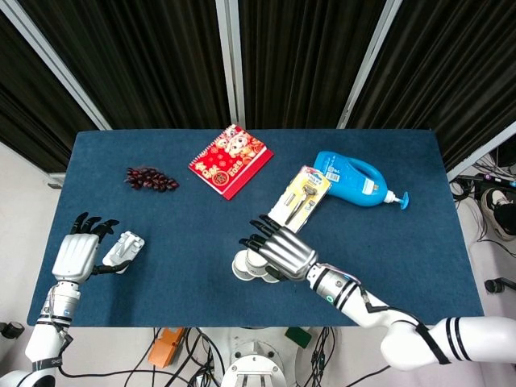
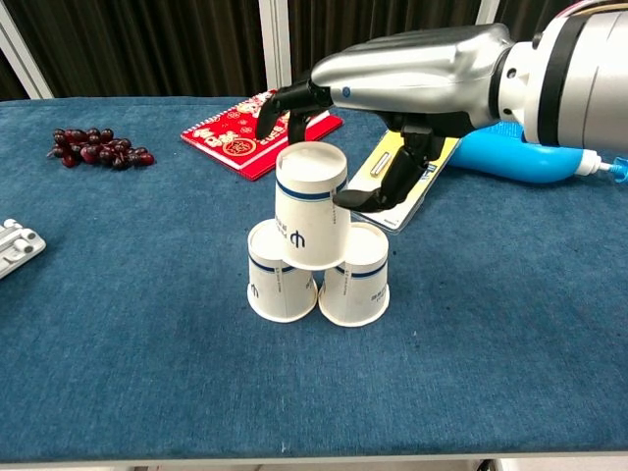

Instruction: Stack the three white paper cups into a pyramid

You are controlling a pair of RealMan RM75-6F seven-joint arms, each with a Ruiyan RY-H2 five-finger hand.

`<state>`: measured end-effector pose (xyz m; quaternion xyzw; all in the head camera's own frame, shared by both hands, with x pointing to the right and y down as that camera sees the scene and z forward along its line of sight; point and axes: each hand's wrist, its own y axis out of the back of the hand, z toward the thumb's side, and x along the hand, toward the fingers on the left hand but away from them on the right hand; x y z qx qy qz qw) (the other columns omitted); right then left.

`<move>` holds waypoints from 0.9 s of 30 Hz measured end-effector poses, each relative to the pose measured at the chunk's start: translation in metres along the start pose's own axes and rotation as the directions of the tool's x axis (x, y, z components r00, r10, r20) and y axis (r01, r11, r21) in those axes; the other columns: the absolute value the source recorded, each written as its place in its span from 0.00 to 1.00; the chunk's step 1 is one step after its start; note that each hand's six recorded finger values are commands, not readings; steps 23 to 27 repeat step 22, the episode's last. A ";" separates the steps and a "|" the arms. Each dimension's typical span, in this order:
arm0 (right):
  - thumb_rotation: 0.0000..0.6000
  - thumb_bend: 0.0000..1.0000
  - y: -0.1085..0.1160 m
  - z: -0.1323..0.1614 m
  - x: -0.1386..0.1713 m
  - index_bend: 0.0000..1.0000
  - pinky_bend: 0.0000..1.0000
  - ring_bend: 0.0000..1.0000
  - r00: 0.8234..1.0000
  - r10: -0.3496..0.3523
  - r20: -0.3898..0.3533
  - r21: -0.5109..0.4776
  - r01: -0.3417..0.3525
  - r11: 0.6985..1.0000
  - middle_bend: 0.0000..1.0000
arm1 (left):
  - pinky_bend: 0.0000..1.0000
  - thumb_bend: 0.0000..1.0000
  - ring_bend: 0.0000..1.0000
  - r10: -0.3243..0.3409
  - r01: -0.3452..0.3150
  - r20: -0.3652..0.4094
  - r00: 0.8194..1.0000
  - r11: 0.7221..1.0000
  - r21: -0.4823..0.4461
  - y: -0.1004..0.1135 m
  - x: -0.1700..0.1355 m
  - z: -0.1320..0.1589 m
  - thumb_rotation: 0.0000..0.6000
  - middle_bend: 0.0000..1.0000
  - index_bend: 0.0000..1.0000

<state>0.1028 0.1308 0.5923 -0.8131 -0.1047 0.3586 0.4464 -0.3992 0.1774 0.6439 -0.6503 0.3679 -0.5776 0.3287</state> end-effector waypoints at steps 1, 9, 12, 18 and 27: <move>1.00 0.53 0.001 -0.001 0.001 0.12 0.08 0.07 1.000 -0.007 0.004 -0.001 0.007 1.000 0.26 | 0.06 0.11 0.14 0.001 -0.001 -0.001 1.000 1.000 0.002 0.001 0.000 -0.001 0.71 0.34 0.22; 1.00 0.41 0.013 -0.059 0.049 0.06 0.07 0.03 0.970 -0.126 0.208 -0.026 0.134 0.991 0.20 | 0.06 0.11 0.14 0.050 -0.048 -0.037 0.998 0.997 0.053 0.020 0.002 -0.027 0.71 0.34 0.22; 1.00 0.29 0.008 -0.096 0.090 0.03 0.06 0.01 0.923 -0.165 0.347 -0.034 0.188 0.982 0.17 | 0.05 0.09 0.11 0.083 -0.080 -0.054 0.995 0.995 0.062 0.030 0.001 -0.039 0.73 0.27 0.20; 1.00 0.21 -0.021 -0.160 0.189 0.00 0.01 0.00 0.772 -0.203 0.603 -0.026 0.274 0.961 0.09 | 0.03 0.08 0.01 0.109 -0.107 -0.064 0.992 0.994 0.027 0.040 -0.011 -0.057 0.85 0.11 0.14; 1.00 0.21 -0.038 -0.177 0.242 0.00 0.00 0.00 0.691 -0.226 0.687 -0.021 0.330 0.944 0.09 | 0.03 0.08 0.01 0.123 -0.124 -0.077 0.989 0.992 -0.012 0.042 -0.028 -0.065 0.86 0.11 0.14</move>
